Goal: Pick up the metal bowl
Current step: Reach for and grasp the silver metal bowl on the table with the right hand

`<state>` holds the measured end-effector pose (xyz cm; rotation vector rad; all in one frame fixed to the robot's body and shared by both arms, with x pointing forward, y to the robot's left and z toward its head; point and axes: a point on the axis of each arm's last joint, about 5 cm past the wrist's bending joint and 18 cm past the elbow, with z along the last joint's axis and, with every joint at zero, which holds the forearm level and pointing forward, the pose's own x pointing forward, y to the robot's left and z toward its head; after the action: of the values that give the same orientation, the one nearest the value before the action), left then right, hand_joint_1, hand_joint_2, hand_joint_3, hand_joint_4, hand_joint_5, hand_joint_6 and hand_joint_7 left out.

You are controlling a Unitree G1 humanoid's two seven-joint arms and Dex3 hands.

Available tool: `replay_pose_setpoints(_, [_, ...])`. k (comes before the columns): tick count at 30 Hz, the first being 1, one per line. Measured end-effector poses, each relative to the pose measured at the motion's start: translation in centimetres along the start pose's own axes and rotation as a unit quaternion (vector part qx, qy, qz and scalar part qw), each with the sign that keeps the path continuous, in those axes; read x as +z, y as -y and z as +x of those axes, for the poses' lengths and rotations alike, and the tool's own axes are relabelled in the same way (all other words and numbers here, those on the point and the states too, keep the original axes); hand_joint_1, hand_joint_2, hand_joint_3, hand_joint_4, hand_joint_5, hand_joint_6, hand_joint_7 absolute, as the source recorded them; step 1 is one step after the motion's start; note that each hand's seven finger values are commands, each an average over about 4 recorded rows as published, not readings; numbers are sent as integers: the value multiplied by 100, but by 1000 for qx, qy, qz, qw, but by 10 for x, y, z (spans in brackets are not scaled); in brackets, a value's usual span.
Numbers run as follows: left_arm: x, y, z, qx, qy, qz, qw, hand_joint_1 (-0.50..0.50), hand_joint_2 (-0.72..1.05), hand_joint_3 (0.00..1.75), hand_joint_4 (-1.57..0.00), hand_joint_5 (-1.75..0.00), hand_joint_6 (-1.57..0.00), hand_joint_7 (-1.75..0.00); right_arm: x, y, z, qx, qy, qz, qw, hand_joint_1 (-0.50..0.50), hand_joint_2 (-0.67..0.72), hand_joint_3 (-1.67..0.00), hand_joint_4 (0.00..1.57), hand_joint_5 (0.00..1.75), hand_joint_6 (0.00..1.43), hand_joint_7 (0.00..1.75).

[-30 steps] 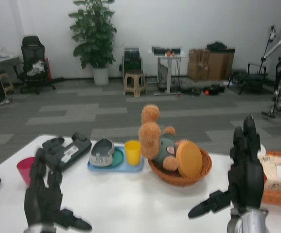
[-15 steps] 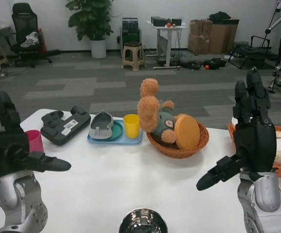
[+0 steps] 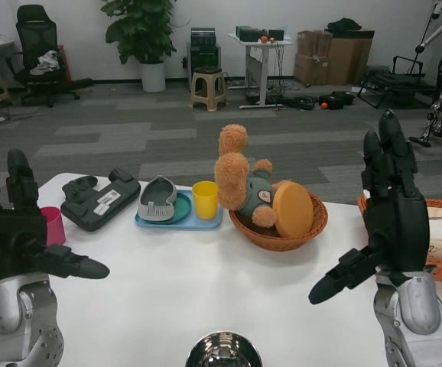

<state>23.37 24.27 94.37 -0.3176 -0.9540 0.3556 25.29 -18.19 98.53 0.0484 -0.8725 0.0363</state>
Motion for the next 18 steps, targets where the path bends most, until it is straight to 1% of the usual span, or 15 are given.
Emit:
replay_pose_setpoints(2, [0, -1, 0, -4, -5, 2, 1000, -50, -64, 9, -5, 0, 0, 0, 0, 0, 0, 0, 0, 0, 1000, -42, 72, 0, 0, 0, 0, 0])
replay_pose_setpoints(4, [-1, -2, 0, -11, -16, 3, 1000, -50, -64, 9, -14, 0, 0, 0, 0, 0, 0, 1, 0, 0, 1000, -42, 71, 0, 0, 0, 0, 0])
replay_pose_setpoints(6, [-1, -3, 1, -24, -30, 4, 999, -50, -59, 9, -27, 0, 0, 0, 0, 0, 0, 1, -1, -1, 1000, -42, 68, 0, 0, 0, 0, 0])
replay_pose_setpoints(8, [-2, -4, 1, -36, -39, 4, 999, -50, -55, 9, -36, 0, 0, 0, -1, 1, 0, 0, -3, -1, 1000, -42, 66, 0, 0, 0, 0, 0])
replay_pose_setpoints(12, [-2, -7, 2, -50, -56, 3, 997, -50, -55, 9, -41, 0, 0, 0, -2, 2, -2, 1, -6, -2, 1000, -42, 66, 0, 0, 0, 0, 0])
replay_pose_setpoints(14, [-3, -8, 2, -59, -67, 3, 996, -50, -59, 9, -41, 0, 0, 0, -2, 2, -3, 5, -11, -3, 1000, -42, 66, 0, 0, 0, 0, 0])
replay_pose_setpoints(16, [-3, -9, 3, -67, -78, 3, 995, -50, -59, 9, -41, 0, 0, 0, -3, 4, -5, 12, -23, -5, 1000, -42, 66, 0, 0, 0, 0, 0])
replay_pose_setpoints(18, [-3, -11, 3, -78, -91, 2, 993, -50, -57, 9, -38, 0, 0, 0, -5, 5, -8, 24, -43, -8, 999, -40, 66, 0, 0, 0, 0, 0])
